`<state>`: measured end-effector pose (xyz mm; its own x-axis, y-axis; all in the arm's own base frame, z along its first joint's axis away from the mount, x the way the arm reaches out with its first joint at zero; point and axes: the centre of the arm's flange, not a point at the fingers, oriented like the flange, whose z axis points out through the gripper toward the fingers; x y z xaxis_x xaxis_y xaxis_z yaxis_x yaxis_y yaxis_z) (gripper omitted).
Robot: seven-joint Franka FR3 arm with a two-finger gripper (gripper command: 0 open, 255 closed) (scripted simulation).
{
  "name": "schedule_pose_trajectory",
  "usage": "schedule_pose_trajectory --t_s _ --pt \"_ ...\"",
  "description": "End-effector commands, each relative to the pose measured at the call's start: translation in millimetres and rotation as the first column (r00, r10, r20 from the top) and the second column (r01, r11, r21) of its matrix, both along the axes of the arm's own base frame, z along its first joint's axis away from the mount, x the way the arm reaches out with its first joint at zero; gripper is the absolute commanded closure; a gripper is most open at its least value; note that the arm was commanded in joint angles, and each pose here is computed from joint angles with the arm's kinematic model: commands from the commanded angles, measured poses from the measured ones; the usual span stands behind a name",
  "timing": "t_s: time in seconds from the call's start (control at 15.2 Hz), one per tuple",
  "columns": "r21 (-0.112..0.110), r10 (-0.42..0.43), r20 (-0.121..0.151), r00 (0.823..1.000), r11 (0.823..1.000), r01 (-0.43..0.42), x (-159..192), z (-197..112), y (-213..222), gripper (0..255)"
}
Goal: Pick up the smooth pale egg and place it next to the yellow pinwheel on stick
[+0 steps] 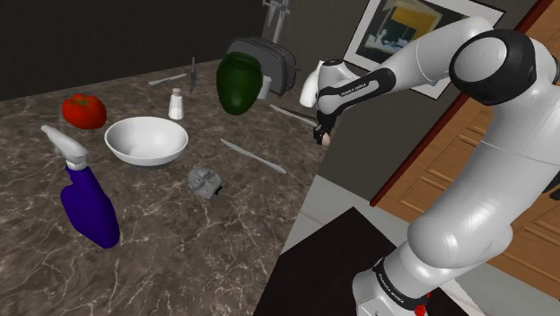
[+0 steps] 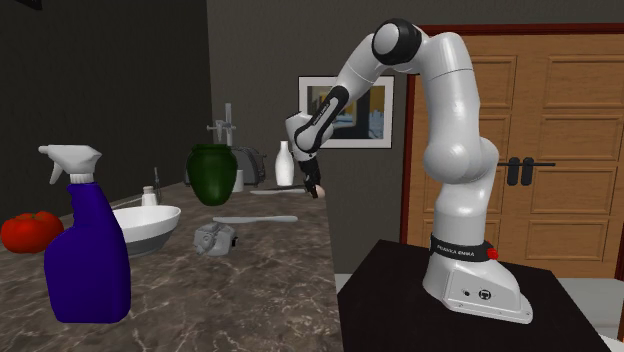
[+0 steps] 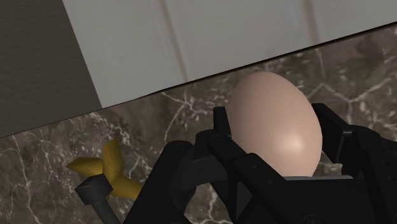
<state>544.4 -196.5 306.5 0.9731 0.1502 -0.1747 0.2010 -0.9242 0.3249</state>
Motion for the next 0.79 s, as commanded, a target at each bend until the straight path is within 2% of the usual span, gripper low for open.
schedule_pose_trajectory --t_s 0.0,0.33,0.59,0.73 --pt "0.000 0.000 0.000 1.000 1.000 0.000 0.0 0.1 0.0 0" --pt "0.000 0.000 0.000 1.000 1.000 0.000 0.0 0.1 0.0 0" --pt "0.000 0.000 0.000 1.000 1.000 0.000 5.7 46.5 17.6 0" --pt "0.000 0.000 0.000 1.000 1.000 0.000 5.6 46.5 17.6 0"
